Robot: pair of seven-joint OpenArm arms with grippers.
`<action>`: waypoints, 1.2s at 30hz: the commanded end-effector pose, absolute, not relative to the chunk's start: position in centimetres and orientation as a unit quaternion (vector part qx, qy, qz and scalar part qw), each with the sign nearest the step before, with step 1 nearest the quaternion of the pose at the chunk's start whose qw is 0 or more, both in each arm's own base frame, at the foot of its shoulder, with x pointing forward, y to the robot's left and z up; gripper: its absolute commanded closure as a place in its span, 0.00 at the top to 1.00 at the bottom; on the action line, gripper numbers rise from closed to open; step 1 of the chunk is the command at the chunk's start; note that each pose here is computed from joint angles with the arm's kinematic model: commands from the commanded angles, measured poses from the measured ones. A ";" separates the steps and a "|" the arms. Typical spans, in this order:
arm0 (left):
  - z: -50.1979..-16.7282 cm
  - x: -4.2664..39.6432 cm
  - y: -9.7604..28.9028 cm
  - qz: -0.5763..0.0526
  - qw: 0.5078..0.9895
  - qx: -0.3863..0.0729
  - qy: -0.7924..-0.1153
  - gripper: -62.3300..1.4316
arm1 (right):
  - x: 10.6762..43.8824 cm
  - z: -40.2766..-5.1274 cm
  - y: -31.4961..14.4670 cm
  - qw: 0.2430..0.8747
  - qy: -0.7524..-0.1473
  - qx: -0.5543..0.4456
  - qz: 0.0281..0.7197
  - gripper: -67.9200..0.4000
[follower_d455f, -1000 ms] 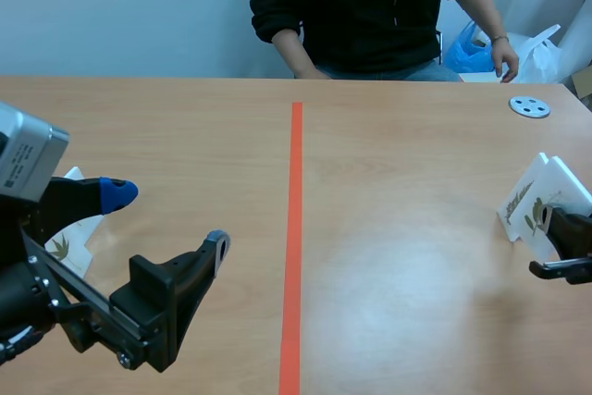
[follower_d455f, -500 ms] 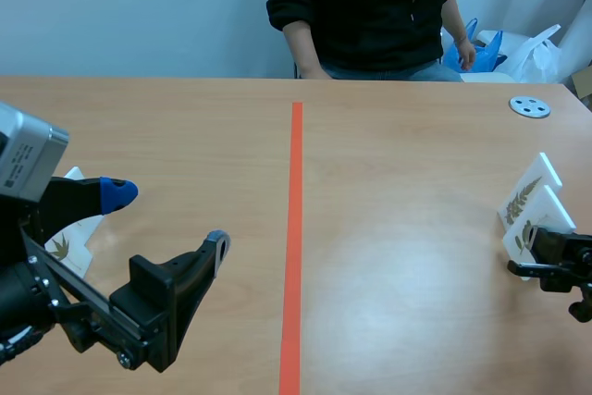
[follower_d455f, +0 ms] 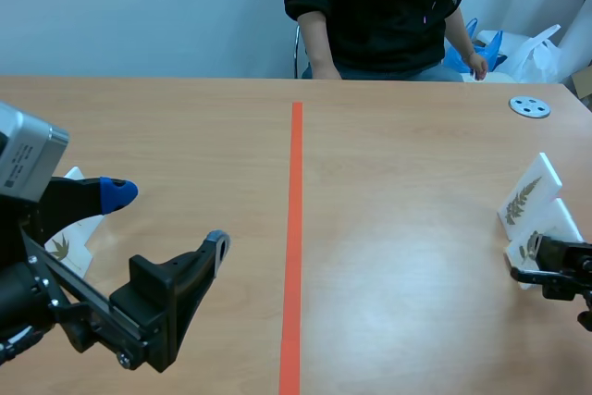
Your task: Sort the leaf by its shape. The table is split by an orange tape line. A compound leaf with several leaflets goes to the left side, a simple leaf with one blade goes to the right side. Return to the home posture when a red brick is placed on the table.
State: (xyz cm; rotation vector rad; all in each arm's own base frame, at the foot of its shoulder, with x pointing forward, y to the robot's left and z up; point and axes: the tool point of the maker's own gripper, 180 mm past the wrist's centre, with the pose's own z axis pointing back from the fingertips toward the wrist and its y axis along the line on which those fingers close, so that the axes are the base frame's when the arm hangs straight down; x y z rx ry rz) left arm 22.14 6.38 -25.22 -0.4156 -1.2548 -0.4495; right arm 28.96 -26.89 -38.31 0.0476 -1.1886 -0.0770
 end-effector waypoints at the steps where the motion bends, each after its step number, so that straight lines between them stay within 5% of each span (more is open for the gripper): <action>1: -24.6 22.3 6.4 -0.201 0.758 -0.194 -0.589 1.00 | 30.0 -36.8 -27.2 0.812 -0.582 0.021 -0.033 0.27; 13: -24.6 22.3 6.4 -0.201 0.758 -0.194 -0.589 1.00 | 30.2 -34.9 -26.7 0.800 -0.599 0.021 -0.010 0.90; 20: -24.6 22.3 6.4 -0.201 0.758 -0.194 -0.589 1.00 | 29.0 -31.9 -27.1 0.790 -0.612 0.004 0.021 1.00; 36: -24.6 22.3 6.4 -0.201 0.758 -0.194 -0.589 1.00 | 27.2 -25.2 -20.4 0.776 -0.615 0.048 0.131 1.00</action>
